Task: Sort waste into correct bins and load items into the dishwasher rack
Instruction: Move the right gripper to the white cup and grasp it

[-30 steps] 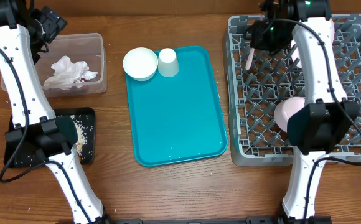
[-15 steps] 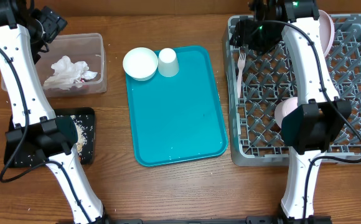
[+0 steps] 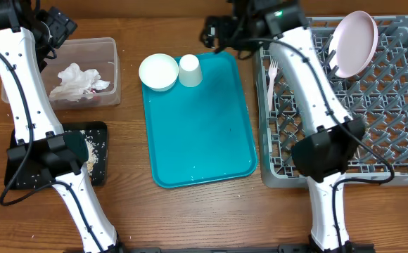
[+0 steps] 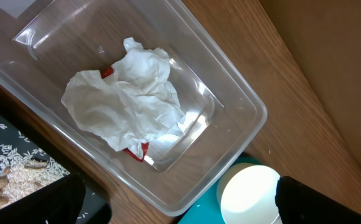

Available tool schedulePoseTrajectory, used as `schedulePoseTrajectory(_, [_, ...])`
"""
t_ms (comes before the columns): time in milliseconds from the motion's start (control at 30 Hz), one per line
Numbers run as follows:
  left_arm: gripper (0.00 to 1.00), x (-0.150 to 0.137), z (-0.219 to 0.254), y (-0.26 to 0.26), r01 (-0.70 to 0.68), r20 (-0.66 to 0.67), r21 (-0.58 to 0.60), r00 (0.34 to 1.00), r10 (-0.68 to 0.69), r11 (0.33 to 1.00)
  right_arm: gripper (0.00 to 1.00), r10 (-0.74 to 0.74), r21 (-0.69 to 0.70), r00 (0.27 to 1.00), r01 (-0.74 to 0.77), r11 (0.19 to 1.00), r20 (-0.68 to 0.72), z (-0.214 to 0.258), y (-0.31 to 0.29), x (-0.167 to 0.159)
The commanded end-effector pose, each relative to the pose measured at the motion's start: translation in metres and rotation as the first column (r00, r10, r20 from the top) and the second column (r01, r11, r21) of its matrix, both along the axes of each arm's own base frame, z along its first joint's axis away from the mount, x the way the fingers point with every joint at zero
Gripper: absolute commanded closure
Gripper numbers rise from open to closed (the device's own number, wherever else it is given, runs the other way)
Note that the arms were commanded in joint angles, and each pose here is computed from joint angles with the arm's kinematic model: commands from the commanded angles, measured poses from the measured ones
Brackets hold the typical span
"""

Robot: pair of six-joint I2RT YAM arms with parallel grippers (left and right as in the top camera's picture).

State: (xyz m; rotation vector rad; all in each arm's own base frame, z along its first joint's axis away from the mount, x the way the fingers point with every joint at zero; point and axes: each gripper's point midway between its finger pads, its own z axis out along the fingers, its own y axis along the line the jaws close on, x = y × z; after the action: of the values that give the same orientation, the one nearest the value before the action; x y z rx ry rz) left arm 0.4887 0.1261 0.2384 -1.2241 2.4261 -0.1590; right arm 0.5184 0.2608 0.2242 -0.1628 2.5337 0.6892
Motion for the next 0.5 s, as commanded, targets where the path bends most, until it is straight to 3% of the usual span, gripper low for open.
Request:
schedulePoseTrajectory(0, [0.0, 0.0, 0.001, -0.002, -0.002, -0.002, 0.004, 1.0, 0.002, 1.0, 0.0, -0.001, 0.024, 0.997, -0.001, 1.0, 0.074, 0.003, 0.028, 0.009])
schedulePoseTrajectory(267, [0.0, 0.0, 0.001, -0.002, -0.002, -0.002, 0.004, 1.0, 0.002, 1.0, 0.0, -0.024, 0.023, 0.998, 0.022, 0.999, 0.064, -0.063, 0.063, 0.033])
schedulePoseTrajectory(467, [0.0, 0.0, 0.001, -0.002, -0.002, -0.002, 0.004, 1.0, 0.002, 1.0, 0.0, -0.095, -0.126, 0.994, 0.1, 0.987, 0.046, -0.107, 0.042, 0.041])
